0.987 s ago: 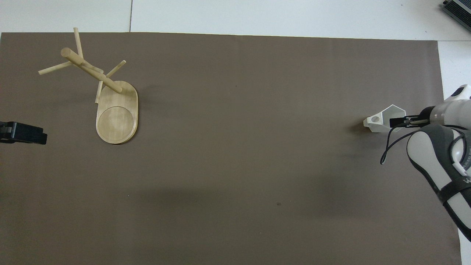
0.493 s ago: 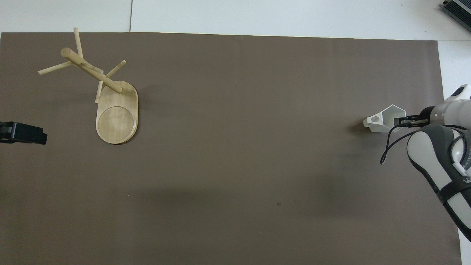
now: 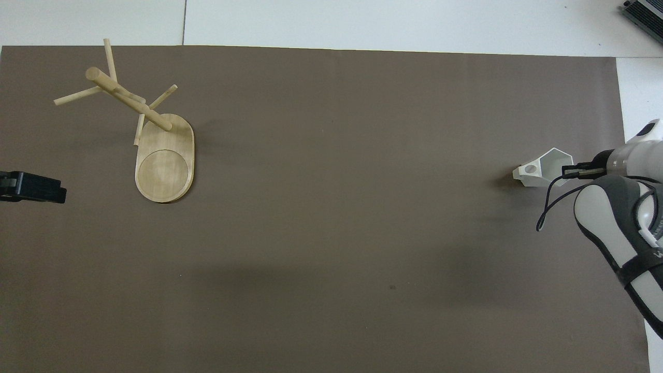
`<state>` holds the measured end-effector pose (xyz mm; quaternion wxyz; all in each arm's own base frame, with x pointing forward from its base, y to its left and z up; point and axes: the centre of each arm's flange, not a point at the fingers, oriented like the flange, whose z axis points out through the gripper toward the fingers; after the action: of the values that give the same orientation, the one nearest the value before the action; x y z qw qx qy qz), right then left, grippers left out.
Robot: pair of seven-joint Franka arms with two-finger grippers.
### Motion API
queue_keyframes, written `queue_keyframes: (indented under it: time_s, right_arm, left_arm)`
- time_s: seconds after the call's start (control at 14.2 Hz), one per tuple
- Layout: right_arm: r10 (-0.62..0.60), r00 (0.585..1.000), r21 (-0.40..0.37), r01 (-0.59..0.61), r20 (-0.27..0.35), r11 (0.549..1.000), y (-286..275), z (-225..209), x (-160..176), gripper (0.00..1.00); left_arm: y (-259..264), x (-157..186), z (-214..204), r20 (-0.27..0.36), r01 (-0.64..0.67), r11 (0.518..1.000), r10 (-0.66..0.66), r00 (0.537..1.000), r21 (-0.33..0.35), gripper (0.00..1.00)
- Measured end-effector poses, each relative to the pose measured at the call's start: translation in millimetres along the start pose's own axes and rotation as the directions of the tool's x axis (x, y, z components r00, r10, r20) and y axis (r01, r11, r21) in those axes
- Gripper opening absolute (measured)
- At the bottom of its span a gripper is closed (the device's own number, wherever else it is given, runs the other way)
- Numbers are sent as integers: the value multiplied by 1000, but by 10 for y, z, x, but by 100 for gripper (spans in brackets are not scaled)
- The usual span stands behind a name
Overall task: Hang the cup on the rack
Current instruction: 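Reach the right gripper to the white cup and grasp its rim, then lift the white cup with the right gripper and turn it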
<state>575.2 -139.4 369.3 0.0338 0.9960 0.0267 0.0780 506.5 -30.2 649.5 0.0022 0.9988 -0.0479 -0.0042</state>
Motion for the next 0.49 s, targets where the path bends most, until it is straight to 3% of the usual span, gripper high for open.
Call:
queue_keyframes:
  time_s: [0.14,0.49]
  right_arm:
    - [1,1000,0,-1,-2,1000,3,-8,5,9]
    - [5,1000,-2,-5,-9,1000,24,-48,12,7]
  left_arm:
    - [0,0,0,0,0,1000,0,1000,0,100]
    - [0,0,0,0,0,1000,0,1000,0,100]
